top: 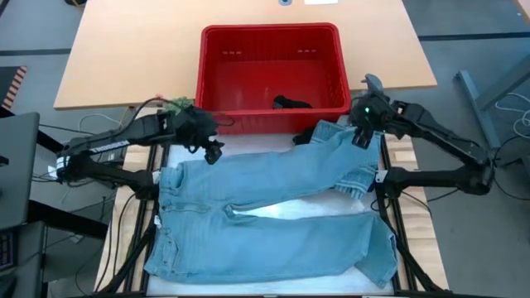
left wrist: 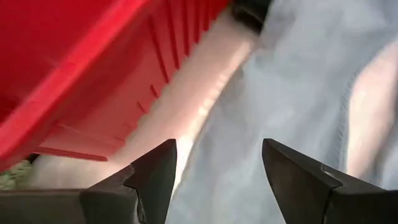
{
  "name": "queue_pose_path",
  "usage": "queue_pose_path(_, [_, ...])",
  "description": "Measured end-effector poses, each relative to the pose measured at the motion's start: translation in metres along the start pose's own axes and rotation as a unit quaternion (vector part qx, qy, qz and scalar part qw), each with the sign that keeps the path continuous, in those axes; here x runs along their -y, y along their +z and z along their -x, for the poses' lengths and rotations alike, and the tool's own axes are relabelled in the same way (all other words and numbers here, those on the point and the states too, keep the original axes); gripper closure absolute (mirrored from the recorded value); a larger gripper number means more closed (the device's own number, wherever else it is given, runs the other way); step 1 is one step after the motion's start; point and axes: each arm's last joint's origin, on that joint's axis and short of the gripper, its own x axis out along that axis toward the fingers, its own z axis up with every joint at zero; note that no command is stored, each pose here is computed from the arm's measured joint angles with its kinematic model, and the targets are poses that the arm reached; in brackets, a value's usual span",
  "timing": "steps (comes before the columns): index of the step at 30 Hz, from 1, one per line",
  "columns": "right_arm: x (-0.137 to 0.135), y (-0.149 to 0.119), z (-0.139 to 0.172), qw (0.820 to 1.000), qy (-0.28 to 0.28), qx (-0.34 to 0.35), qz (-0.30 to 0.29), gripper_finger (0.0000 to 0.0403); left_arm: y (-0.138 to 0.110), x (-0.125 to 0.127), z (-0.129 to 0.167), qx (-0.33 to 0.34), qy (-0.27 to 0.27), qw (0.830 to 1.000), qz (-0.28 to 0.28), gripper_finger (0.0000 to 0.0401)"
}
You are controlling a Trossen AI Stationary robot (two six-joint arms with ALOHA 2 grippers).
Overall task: Fold Laundry from Bin
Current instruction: Fold the blue pants
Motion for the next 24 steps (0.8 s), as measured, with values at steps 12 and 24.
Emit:
queue_pose_path(12, [0.017, -0.008, -0.011, 0.998, 0.054, -0.005, 0.030, 0.0169, -0.017, -0.053, -0.019, -0.164, -0.069, 0.984, 0.023, 0.0175])
queue_pose_path(24, [0.016, -0.012, -0.012, 0.991, 0.121, 0.016, 0.053, 0.0169, -0.024, -0.068, -0.025, -0.212, -0.128, 0.969, 0.024, 0.0175])
